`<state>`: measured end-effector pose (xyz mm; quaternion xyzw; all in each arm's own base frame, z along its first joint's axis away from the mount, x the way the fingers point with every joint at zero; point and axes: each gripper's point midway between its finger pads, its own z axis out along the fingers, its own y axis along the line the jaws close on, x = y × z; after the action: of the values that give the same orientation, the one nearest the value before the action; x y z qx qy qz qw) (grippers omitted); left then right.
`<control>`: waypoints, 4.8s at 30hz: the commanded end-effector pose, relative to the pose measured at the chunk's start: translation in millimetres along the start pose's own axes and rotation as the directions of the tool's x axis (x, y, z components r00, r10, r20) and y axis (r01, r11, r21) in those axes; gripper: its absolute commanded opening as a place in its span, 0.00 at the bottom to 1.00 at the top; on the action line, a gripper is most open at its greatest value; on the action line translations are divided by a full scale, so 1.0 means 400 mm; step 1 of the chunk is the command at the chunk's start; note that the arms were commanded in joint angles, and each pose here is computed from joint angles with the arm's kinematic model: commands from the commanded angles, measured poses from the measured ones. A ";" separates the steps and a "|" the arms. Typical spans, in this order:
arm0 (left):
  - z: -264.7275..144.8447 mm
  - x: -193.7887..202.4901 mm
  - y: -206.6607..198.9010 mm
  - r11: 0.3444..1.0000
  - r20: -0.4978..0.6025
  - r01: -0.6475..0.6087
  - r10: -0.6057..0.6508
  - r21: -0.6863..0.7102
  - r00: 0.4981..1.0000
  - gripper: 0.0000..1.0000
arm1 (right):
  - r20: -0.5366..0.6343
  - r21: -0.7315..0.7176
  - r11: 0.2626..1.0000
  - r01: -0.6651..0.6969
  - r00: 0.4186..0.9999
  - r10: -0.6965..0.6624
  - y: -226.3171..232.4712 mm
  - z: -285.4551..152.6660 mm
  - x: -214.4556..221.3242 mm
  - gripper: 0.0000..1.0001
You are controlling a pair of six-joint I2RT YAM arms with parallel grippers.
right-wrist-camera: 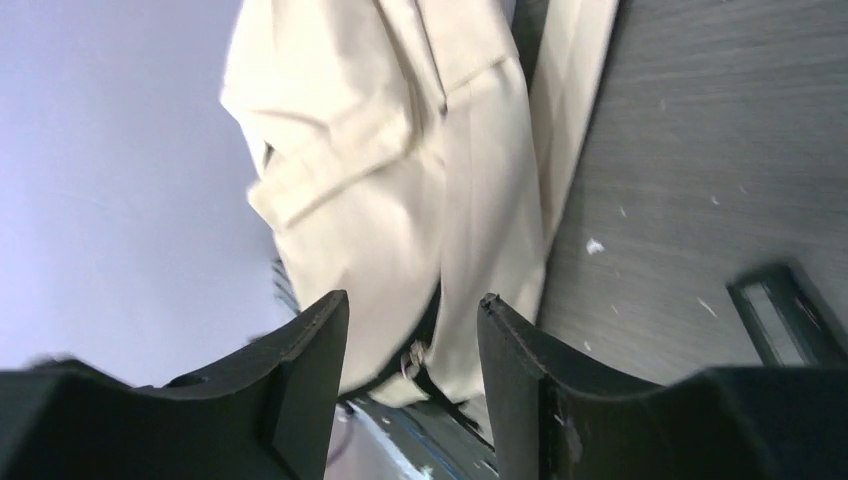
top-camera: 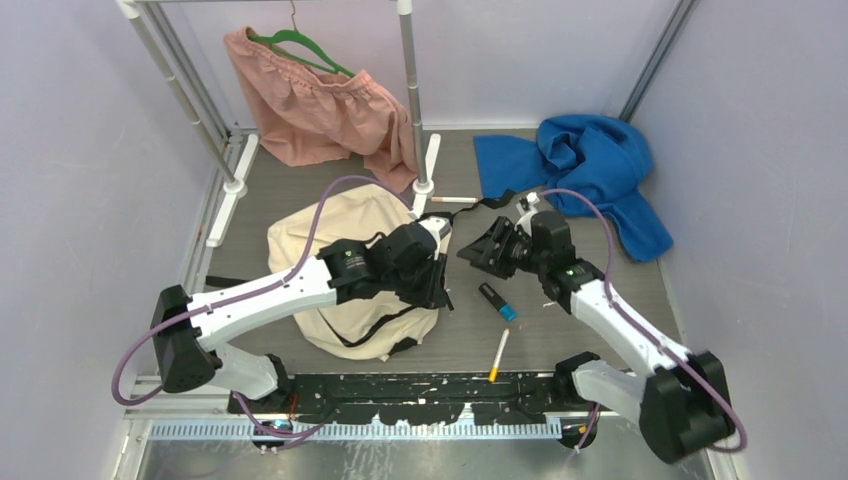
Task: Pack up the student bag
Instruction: Adjust the student bag at the center of the board, then zip the student bag at the center of the board.
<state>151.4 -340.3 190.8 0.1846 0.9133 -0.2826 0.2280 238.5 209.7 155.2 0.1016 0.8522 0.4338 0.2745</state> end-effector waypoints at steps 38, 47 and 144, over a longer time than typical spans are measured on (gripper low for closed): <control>0.165 -0.011 0.030 0.903 0.288 0.383 -0.320 -0.197 0.902 0.46 | -0.314 -0.239 0.959 -0.154 0.946 0.074 0.060 0.167 0.086 0.01; 0.174 -0.028 0.059 0.888 0.354 0.414 -0.329 -0.198 0.875 0.42 | -0.332 -0.235 0.957 -0.168 0.940 0.084 0.044 0.165 0.103 0.01; 0.098 0.059 0.170 0.531 0.498 0.684 -0.470 -0.500 0.729 0.00 | -0.344 -0.211 0.964 -0.161 0.935 0.081 0.021 0.180 0.121 0.01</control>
<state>179.2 -323.5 110.0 -0.3023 0.9019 -0.0416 0.3056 237.1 277.2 90.2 0.0723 0.8323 0.5413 0.0951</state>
